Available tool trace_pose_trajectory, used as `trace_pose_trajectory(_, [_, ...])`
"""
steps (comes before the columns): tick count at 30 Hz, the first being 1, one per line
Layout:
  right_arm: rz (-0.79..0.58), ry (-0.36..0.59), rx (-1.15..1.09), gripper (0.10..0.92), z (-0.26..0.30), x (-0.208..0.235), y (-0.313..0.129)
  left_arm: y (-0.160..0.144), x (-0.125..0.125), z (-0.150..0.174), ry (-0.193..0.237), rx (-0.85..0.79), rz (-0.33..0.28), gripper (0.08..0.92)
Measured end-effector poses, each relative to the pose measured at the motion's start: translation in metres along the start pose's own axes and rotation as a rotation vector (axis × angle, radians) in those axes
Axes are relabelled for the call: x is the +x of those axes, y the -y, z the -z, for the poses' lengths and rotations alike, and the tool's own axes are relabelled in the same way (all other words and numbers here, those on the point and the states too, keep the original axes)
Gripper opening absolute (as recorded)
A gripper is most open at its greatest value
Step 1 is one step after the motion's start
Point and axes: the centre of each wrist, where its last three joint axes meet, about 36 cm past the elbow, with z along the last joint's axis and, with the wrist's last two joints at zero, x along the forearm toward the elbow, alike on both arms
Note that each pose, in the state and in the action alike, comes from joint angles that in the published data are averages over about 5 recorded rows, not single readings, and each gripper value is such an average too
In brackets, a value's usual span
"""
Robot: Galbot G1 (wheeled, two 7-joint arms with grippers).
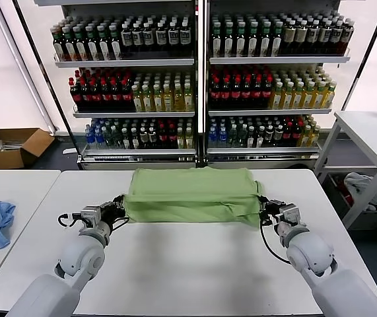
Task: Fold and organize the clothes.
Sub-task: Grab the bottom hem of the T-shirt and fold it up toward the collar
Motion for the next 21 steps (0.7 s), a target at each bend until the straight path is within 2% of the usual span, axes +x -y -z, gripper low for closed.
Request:
trace_pose_trajectory(5, [-0.003,0.001,0.012,0.108,0.0,-0.014,-0.005,0.002,-0.007,-0.002,-0.008,-0.011,0.005,0.083])
trace_pose_trajectory(9, [-0.002,-0.013,0.012,0.172,-0.002,-0.02,-0.008,0.004,-0.012,-0.002,-0.009,-0.018,0.008,0.091])
trace_pose_trajectory(12, [-0.006,-0.021,0.003,0.258,0.0,-0.022,-0.01,0.005,-0.015,-0.002,-0.005,-0.02,0.005,0.149])
trace_pose_trajectory(21, [-0.029,-0.005,-0.053,0.518,0.013,-0.026,-0.004,0.005,-0.017,0.006,0.03,-0.024,0.01,0.407])
